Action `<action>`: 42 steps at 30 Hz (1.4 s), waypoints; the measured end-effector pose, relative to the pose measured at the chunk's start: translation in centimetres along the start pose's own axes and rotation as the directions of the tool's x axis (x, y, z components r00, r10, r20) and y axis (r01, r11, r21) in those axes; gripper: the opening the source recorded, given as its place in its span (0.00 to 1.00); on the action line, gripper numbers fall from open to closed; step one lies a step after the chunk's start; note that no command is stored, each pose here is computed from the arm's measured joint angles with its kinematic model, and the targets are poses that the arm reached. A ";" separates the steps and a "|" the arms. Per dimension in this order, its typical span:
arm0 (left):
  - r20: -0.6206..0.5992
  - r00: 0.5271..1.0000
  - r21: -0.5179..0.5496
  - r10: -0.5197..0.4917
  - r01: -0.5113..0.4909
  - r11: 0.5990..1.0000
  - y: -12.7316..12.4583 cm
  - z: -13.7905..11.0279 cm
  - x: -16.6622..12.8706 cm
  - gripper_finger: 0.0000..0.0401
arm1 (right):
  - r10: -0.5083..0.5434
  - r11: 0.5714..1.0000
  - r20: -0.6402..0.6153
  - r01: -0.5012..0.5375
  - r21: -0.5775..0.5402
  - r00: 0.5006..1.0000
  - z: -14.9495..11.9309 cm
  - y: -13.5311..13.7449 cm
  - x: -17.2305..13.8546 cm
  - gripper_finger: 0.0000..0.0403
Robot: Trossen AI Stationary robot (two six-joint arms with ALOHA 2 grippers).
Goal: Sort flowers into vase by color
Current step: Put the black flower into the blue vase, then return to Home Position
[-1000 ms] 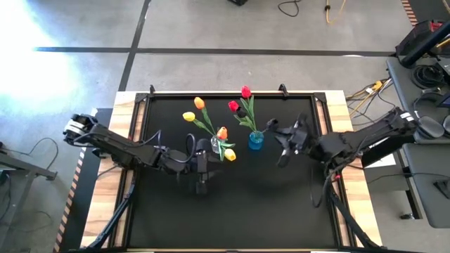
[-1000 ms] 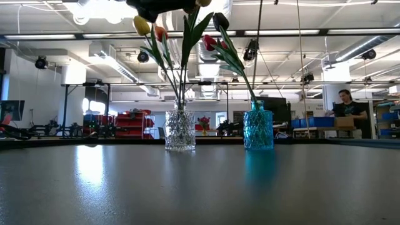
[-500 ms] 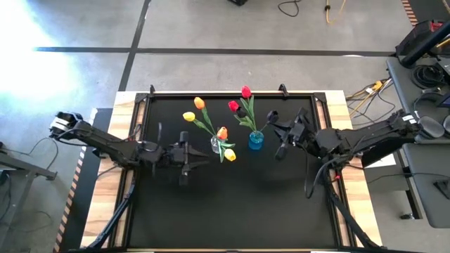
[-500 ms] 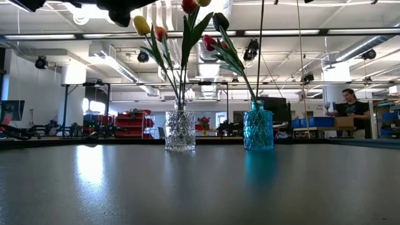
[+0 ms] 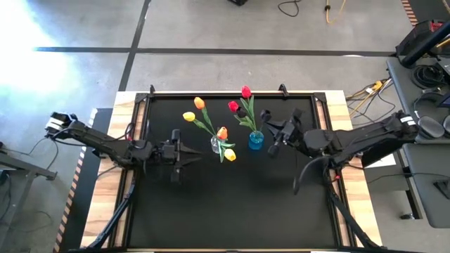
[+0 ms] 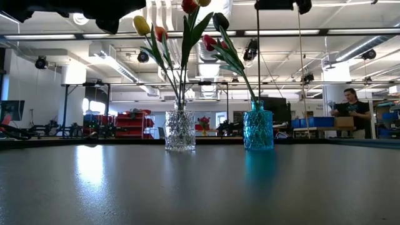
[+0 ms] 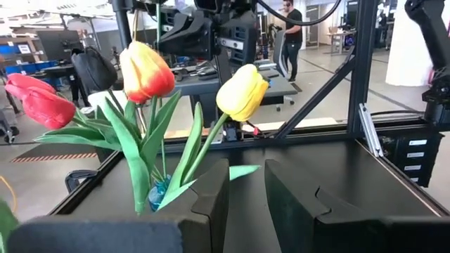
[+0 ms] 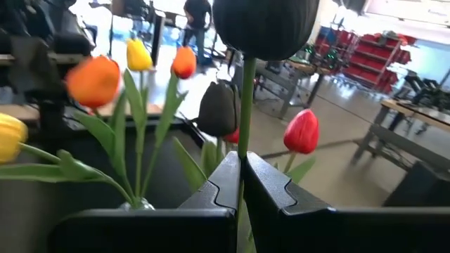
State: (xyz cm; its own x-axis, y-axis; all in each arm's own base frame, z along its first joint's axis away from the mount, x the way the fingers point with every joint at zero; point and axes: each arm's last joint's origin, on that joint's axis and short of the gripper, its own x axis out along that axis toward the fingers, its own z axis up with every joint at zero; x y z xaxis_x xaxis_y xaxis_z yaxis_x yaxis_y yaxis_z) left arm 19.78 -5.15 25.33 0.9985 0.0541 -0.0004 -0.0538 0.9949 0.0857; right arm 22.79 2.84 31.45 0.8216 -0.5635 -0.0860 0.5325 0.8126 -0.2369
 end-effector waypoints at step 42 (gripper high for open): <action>0.019 0.999 -0.074 0.048 -0.047 0.996 6.5 -5.4 -2.9 0.19 | 0.157 0.981 -0.318 -0.186 -0.061 0.935 -7.7 -1.2 0.6 0.05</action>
State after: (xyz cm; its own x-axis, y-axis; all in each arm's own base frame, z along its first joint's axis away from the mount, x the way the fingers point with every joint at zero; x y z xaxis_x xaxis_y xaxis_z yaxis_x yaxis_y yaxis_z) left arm 16.47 1.61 20.46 0.9947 0.1003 0.0230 -0.1006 0.9949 0.0119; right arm 21.10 0.38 24.22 0.7871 -0.4463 -0.4257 0.3571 0.8925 -0.2754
